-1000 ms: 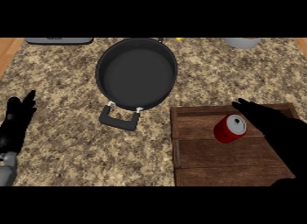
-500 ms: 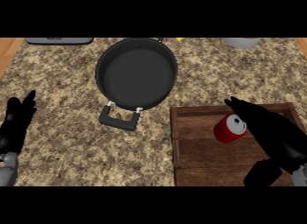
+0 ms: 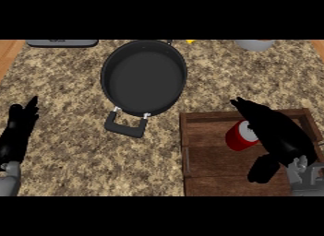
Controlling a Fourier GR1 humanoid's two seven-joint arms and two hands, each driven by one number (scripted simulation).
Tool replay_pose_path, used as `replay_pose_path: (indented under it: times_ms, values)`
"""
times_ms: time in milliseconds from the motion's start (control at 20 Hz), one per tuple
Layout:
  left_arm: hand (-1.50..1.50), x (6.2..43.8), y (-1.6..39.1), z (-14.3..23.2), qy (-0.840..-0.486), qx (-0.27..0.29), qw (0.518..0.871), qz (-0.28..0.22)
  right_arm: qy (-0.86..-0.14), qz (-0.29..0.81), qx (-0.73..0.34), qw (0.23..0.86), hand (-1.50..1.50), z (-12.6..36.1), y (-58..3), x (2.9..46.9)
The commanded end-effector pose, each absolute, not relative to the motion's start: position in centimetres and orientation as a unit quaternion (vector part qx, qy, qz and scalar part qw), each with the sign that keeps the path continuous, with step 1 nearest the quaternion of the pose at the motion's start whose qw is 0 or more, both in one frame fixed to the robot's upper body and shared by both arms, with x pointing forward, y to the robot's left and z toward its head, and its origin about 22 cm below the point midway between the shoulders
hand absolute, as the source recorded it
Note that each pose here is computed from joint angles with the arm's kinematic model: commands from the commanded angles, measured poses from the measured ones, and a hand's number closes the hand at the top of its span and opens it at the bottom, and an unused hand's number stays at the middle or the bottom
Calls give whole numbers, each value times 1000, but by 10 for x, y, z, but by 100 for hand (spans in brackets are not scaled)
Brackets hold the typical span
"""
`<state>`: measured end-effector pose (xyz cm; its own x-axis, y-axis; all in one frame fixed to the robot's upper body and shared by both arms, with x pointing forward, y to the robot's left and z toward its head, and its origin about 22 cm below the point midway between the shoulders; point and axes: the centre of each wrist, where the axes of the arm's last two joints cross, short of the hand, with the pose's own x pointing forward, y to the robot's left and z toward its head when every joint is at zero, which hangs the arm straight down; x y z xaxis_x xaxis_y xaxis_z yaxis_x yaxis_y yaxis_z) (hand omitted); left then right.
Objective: Pick the can from the tray and place it in the pot
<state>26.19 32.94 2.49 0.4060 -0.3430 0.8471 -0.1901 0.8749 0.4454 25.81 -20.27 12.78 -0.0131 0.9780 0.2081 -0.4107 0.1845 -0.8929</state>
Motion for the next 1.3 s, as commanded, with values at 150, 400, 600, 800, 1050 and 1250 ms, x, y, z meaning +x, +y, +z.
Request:
replay_pose_path:
  times_ms: [150,400,600,800,1050,1250]
  values:
    - [0,267,340,35,-544,244,802,-46,-411,564,-320,641,-150,117,-213,263]
    - [0,247,321,25,-545,251,799,-48,-404,565,-318,646,-150,97,-198,278]
    - [0,254,318,39,-536,247,806,-46,-407,558,-312,652,-150,96,-220,273]
    - [0,264,337,19,-543,247,801,-48,-412,552,-298,661,-150,97,-214,283]
    - [0,254,316,16,-540,240,805,-50,-407,558,-298,659,-150,83,-205,289]
    - [0,272,331,19,-544,246,801,-43,-399,561,-297,662,-150,60,-206,302]
